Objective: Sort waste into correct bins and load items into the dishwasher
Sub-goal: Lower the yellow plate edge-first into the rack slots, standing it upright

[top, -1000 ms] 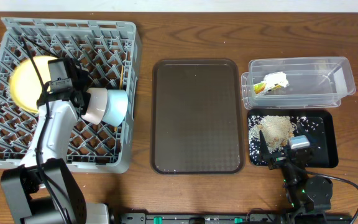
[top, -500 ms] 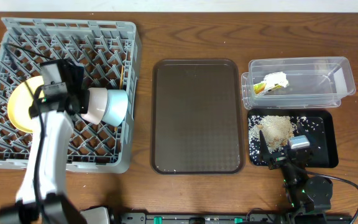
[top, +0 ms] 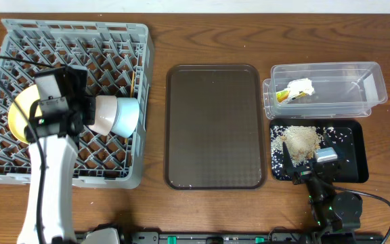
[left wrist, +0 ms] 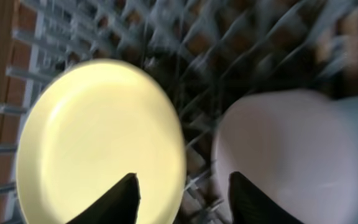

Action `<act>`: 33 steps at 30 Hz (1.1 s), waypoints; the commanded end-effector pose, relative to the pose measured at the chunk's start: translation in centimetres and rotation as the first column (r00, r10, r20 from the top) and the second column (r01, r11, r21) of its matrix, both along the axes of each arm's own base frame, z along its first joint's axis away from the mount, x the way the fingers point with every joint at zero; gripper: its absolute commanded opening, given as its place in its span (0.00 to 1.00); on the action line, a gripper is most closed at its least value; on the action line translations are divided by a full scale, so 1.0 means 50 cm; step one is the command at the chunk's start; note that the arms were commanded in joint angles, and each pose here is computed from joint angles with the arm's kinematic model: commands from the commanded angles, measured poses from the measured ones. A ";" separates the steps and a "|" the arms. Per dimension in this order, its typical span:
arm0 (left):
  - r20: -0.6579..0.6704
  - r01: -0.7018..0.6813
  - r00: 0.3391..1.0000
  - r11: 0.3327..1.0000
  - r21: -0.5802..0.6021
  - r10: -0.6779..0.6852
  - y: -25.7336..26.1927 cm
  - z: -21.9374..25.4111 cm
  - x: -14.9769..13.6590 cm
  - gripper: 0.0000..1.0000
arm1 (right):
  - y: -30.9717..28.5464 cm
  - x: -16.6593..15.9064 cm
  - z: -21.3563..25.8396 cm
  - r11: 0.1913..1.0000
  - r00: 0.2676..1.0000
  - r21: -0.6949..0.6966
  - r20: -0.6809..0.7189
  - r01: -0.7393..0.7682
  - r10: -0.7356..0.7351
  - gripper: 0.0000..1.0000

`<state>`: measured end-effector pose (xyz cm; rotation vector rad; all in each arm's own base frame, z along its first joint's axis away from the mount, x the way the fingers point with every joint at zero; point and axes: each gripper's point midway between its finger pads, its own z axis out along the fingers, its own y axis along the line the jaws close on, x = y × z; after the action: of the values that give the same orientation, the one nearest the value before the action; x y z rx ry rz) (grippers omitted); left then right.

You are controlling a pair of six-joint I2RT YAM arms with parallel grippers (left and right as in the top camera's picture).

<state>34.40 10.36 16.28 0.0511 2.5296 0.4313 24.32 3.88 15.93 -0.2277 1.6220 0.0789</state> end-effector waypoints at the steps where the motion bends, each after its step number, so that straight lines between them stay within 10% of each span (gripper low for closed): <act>1: -0.091 -0.072 0.992 0.990 0.121 0.083 0.052 -0.035 -0.008 0.45 | -0.004 0.000 -0.001 1.000 1.000 0.001 0.001 0.008 -0.008 0.99; 8: -0.201 -0.057 0.977 0.993 0.104 0.077 0.052 -0.115 -0.001 0.40 | -0.004 0.000 -0.001 1.000 1.000 0.001 0.001 0.008 -0.008 0.99; 19: -0.269 -0.084 0.954 0.978 0.189 0.134 0.082 -0.158 -0.005 0.08 | -0.004 0.000 -0.001 1.000 1.000 0.001 0.001 0.008 -0.008 0.99; 33: -0.143 -0.005 0.989 0.990 0.141 0.025 -0.022 -0.065 0.048 0.08 | -0.004 0.000 -0.001 1.000 1.000 0.001 0.001 0.008 -0.008 0.99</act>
<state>35.19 10.77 9.52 0.1479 2.7363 0.6981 24.32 3.89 15.93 -0.2280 1.6220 0.0792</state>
